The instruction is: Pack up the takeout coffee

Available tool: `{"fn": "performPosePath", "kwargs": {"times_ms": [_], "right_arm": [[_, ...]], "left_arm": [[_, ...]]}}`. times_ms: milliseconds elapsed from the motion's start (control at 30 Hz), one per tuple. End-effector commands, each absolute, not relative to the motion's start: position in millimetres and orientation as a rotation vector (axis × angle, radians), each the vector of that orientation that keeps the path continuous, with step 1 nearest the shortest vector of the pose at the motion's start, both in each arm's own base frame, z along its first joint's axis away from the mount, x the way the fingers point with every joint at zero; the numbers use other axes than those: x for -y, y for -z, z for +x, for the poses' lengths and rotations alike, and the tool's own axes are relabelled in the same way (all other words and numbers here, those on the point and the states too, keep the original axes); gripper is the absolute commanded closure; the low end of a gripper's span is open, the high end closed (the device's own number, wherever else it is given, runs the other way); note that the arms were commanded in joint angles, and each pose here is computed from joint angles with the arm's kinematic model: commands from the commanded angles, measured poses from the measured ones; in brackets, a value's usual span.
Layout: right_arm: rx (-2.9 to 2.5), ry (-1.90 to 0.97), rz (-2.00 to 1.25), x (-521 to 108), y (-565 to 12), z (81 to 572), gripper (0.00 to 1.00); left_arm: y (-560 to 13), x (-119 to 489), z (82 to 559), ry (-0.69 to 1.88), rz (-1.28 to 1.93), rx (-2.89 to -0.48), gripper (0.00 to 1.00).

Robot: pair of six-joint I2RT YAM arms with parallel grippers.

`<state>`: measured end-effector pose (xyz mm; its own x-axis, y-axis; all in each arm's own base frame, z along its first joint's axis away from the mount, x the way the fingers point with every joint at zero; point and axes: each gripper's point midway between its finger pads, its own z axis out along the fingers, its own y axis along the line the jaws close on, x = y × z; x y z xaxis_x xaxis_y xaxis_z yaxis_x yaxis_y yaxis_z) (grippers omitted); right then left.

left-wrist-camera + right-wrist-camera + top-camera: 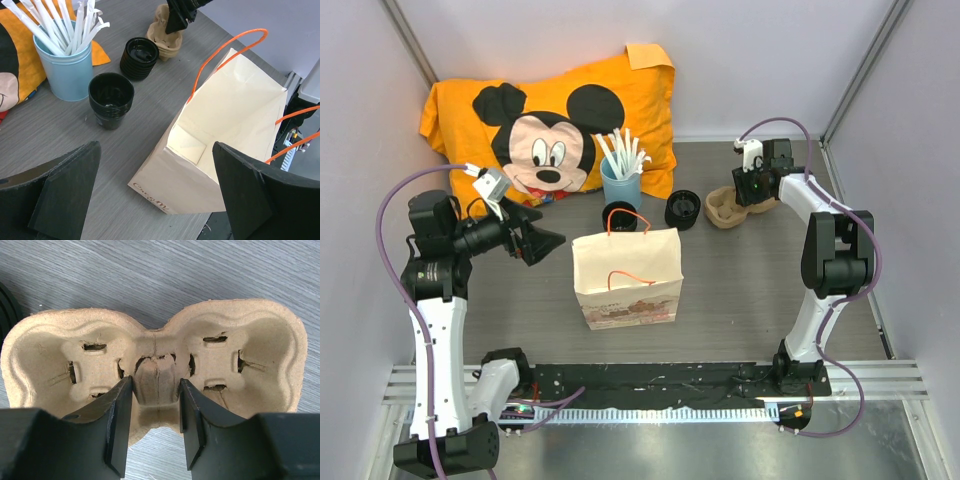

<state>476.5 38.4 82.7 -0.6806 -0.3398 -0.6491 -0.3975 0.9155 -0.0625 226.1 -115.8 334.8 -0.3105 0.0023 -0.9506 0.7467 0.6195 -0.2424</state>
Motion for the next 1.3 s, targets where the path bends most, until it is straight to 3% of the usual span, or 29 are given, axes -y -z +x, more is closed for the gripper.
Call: {"fn": "performPosePath", "kwargs": {"times_ms": [0, 700, 1033, 1267], "right_arm": [[-2.281, -0.115, -0.52, -44.0, -121.5, 485.9, 0.73], [-2.175, -0.087, -0.488, -43.0, -171.0, 483.6, 0.77], [-2.04, -0.109, -0.442, -47.9, -261.1, 460.1, 0.78], [-1.945, -0.167, -0.443, -57.1, -320.9, 416.9, 0.77]], "left_arm": [[-341.5, 116.4, 226.4, 0.844, 0.631, -1.704, 0.0], [-344.8, 116.1, 225.5, 0.844, 0.631, -1.695, 0.0], [-382.1, 117.5, 231.3, 0.813, 0.656, -1.645, 0.0], [-408.4, 131.5, 242.2, 0.765, 0.78, -1.581, 0.0]]}}
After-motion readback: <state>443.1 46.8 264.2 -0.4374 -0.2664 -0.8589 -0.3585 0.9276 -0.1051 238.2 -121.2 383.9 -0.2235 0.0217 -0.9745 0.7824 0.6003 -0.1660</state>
